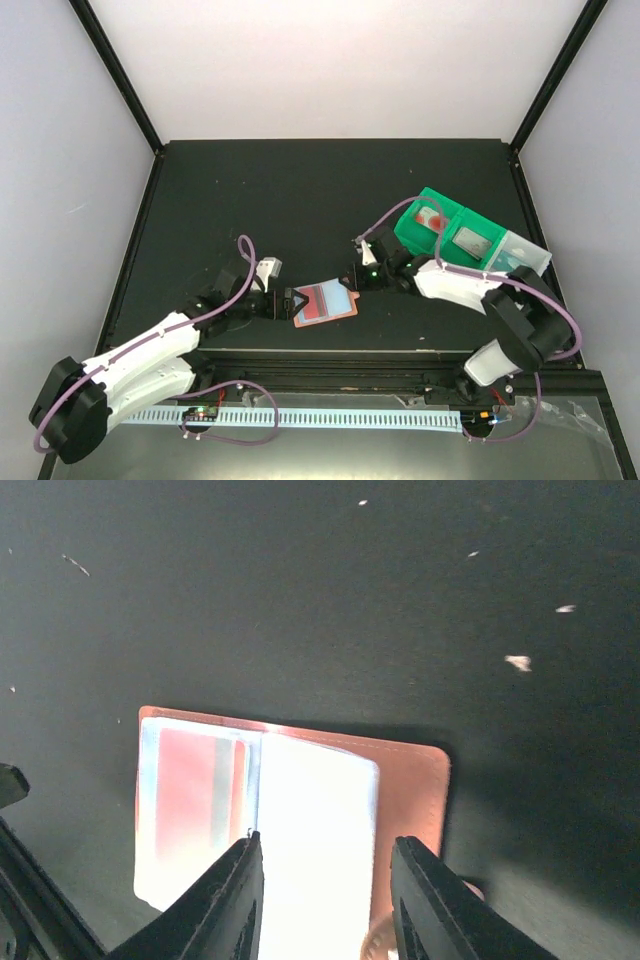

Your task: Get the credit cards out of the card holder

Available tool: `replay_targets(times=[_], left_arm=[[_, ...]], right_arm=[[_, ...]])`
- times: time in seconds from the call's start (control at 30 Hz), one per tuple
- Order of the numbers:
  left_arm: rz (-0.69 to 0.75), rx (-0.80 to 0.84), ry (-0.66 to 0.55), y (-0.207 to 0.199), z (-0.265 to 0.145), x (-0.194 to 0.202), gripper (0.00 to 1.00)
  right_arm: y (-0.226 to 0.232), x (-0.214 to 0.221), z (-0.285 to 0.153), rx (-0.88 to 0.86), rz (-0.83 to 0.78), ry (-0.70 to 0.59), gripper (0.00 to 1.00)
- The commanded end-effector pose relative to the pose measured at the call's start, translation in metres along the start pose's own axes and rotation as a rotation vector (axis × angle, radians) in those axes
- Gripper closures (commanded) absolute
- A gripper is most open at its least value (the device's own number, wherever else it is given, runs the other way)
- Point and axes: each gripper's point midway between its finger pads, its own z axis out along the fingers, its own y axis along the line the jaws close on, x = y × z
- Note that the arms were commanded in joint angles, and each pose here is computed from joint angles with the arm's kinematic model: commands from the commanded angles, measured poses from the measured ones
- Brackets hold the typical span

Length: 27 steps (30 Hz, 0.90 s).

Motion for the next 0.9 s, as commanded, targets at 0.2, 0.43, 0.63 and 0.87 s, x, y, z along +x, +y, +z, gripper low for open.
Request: replay_targets(times=[0.2,0.43,0.63,0.87], left_arm=[[0.009,0.045,-0.024,-0.007,-0.004,-0.002,0.01],[-0.018,0.152,-0.005,-0.021,0.001,0.002,0.01],[-0.059,0.183,0.009,-0.020,0.010,0.007,0.01],[-0.077,0.192,-0.006,-0.022,0.012,0.003,0.01]], right_arm=[[0.003,0.010,0.027,0.025,-0.056,0.038,0.75],[0.002,0.027,0.028,0.025,-0.047,0.061,0.82],[0.001,0.045,0.030,0.040,-0.022,0.083,0.86],[0.015,0.058,0.016,-0.024,0.012,0.072,0.82]])
